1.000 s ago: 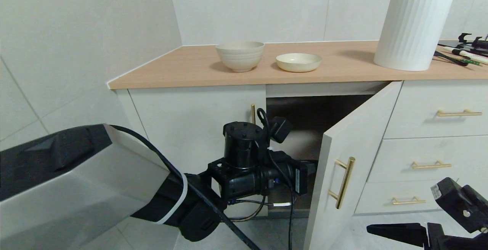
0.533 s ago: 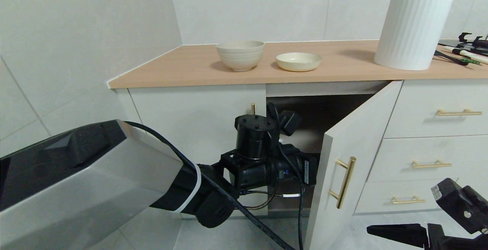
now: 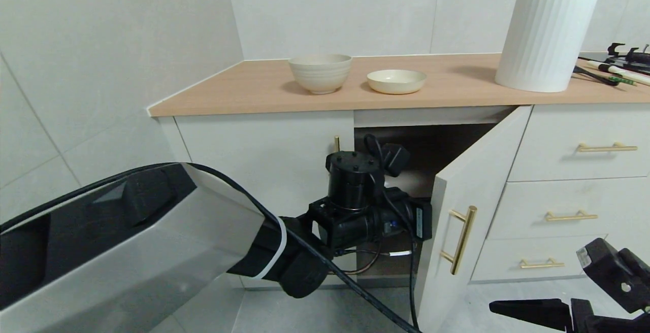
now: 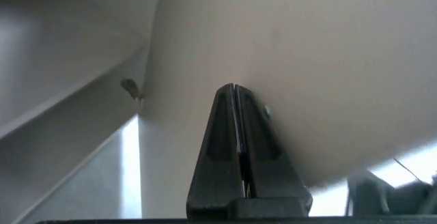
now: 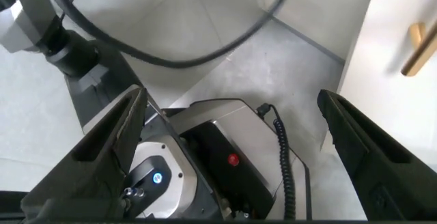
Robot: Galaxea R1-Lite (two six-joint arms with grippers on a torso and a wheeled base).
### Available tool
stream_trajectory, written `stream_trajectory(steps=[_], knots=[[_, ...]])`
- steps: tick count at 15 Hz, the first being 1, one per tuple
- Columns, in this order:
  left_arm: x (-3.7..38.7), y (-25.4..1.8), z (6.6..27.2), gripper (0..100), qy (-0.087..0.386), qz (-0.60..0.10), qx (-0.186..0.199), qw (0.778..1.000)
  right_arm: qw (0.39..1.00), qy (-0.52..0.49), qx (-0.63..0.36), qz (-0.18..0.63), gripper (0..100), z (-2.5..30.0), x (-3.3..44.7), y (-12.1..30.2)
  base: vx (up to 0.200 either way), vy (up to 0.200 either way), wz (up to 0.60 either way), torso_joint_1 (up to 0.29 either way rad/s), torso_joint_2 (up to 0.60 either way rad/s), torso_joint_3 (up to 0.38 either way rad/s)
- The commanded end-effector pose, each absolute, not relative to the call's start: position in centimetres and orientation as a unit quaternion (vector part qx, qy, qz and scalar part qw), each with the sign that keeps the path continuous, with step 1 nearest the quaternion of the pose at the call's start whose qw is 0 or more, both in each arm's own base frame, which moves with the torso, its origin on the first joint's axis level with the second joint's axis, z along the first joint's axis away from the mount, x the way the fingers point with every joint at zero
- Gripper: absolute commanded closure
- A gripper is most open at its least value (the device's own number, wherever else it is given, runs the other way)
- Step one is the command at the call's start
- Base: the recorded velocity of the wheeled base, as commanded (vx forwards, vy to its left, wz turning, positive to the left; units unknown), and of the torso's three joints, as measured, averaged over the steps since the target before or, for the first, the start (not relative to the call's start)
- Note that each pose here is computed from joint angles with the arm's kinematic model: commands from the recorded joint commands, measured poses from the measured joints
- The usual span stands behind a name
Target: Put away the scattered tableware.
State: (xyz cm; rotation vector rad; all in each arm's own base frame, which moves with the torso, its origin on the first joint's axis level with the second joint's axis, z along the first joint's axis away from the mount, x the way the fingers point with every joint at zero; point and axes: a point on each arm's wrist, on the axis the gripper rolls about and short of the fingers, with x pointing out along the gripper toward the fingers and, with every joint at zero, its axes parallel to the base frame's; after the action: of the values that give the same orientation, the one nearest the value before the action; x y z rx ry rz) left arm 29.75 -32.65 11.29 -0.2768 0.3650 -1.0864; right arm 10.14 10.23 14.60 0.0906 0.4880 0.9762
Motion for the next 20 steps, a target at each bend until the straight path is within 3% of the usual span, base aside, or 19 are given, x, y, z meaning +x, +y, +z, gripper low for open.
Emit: stream_trajectory(steps=[1,2,3,4,5,6,7,9,11,12,13,14,15,18,20], knots=[[29.4,-34.2,11.0,100,0.165,-0.510,-0.130,0.834,0.854,0.230,0.044,0.465,0,14.6,10.1,10.2,0.000,0.000,0.00,0.000,0.00,0.000],[28.3,-34.8,11.6,100,0.160,-0.525,-0.129,0.826,0.854,0.222,0.046,0.468,0,14.8,9.8,9.9,0.000,0.000,0.00,0.000,0.00,0.000],[25.9,-35.4,13.0,100,0.161,-0.559,-0.132,0.803,0.851,0.209,0.050,0.479,0,15.2,9.4,9.6,0.000,0.000,0.00,0.000,0.00,0.000],[22.8,-34.7,14.9,100,0.178,-0.620,-0.142,0.751,0.837,0.197,0.055,0.507,0,15.5,8.6,9.2,0.000,0.000,0.00,0.000,0.00,0.000],[19.6,-32.6,17.2,100,0.212,-0.697,-0.154,0.667,0.820,0.188,0.060,0.538,0,15.7,8.0,8.8,0.000,0.000,0.00,0.000,0.00,0.000],[18.1,-30.6,18.6,100,0.236,-0.745,-0.159,0.603,0.808,0.182,0.063,0.556,0,15.8,7.6,8.6,0.000,0.000,0.00,0.000,0.00,0.000],[18.7,-29.6,18.9,100,0.236,-0.742,-0.163,0.606,0.807,0.181,0.064,0.558,0,15.9,7.6,8.6,0.000,0.000,0.00,0.000,0.00,0.000],[21.8,-27.3,18.6,100,0.214,-0.686,-0.171,0.674,0.807,0.188,0.063,0.557,0,15.7,7.7,8.7,0.000,0.000,0.00,0.000,0.00,0.000],[22.8,-25.5,18.2,100,0.195,-0.648,-0.156,0.720,0.807,0.191,0.062,0.555,0,15.7,7.9,8.8,0.000,0.000,0.00,0.000,0.00,0.000],[22.9,-24.1,18.2,100,0.169,-0.615,-0.132,0.759,0.812,0.194,0.061,0.547,0,15.6,8.1,9.0,0.000,0.000,0.00,0.000,0.00,0.000],[22.9,-23.6,18.5,100,0.157,-0.597,-0.123,0.777,0.815,0.194,0.061,0.542,0,15.7,8.2,9.0,0.000,0.000,0.00,0.000,0.00,0.000],[22.4,-22.0,19.7,100,0.138,-0.539,-0.103,0.825,0.826,0.199,0.058,0.524,0,15.7,8.7,9.4,0.000,0.000,0.00,0.000,0.00,0.000],[22.1,-20.6,20.4,100,0.136,-0.501,-0.094,0.850,0.835,0.204,0.054,0.509,0,15.5,9.1,9.6,0.000,0.000,0.00,0.000,0.00,0.000],[18.2,-12.7,23.8,100,0.184,-0.406,-0.081,0.891,0.910,0.198,0.036,0.363,0,16.9,12.6,11.3,0.000,0.000,0.00,0.000,0.00,0.000],[16.0,-8.8,24.7,100,0.202,-0.352,-0.085,0.910,0.922,0.186,0.041,0.336,0,19.4,14.1,11.9,0.000,0.000,0.00,0.000,0.00,0.000]])
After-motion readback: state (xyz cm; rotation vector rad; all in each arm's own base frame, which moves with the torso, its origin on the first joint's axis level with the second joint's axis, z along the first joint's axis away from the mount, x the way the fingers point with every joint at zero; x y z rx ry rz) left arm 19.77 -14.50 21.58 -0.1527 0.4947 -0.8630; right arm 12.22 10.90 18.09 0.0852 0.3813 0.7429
